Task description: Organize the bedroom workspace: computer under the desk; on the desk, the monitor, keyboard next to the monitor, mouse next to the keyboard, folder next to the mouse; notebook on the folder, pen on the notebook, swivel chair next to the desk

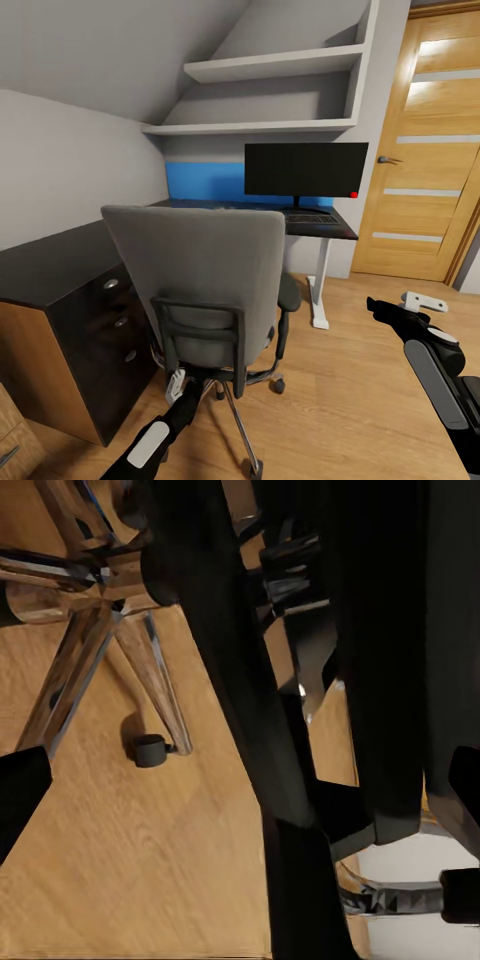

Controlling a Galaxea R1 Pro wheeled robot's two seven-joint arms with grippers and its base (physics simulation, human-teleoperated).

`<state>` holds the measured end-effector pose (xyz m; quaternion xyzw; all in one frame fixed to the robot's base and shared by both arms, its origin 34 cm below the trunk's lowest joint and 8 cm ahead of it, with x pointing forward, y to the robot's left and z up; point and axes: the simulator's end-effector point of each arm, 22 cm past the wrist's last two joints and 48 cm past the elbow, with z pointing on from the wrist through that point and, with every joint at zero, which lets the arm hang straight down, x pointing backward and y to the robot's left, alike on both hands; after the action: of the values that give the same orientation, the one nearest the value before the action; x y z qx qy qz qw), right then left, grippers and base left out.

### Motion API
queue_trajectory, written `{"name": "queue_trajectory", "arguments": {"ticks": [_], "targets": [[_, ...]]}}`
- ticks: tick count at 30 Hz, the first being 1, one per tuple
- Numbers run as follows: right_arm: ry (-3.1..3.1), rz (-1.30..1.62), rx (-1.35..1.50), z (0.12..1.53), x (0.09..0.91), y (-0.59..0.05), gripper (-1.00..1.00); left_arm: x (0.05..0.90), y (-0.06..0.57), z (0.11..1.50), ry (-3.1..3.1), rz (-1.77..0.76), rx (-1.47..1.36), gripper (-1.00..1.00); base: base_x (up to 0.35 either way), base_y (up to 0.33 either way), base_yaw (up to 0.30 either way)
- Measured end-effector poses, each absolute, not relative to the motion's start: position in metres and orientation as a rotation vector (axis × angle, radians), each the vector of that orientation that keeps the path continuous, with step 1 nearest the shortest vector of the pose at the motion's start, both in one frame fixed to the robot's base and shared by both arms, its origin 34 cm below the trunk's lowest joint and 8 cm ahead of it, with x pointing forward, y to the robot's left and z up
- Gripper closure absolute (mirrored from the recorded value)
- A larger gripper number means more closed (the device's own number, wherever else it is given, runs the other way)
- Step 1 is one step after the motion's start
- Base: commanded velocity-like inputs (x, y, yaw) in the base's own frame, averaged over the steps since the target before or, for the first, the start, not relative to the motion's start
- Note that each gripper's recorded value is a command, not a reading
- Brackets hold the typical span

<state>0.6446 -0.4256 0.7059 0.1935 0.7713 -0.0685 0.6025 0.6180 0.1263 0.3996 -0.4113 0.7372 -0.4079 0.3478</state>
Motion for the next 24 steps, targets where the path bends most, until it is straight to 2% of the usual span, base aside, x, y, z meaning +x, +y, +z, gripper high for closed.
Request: {"name": "queue_trajectory", "arguments": {"ticks": [24], "targets": [[1.786,-0.160,0.449,0.706,0.644,-0.426,-1.00,0.599,0.132,0.395,1.860,-1.107,-1.050,-1.00,0.000,0.000,0.000]]}}
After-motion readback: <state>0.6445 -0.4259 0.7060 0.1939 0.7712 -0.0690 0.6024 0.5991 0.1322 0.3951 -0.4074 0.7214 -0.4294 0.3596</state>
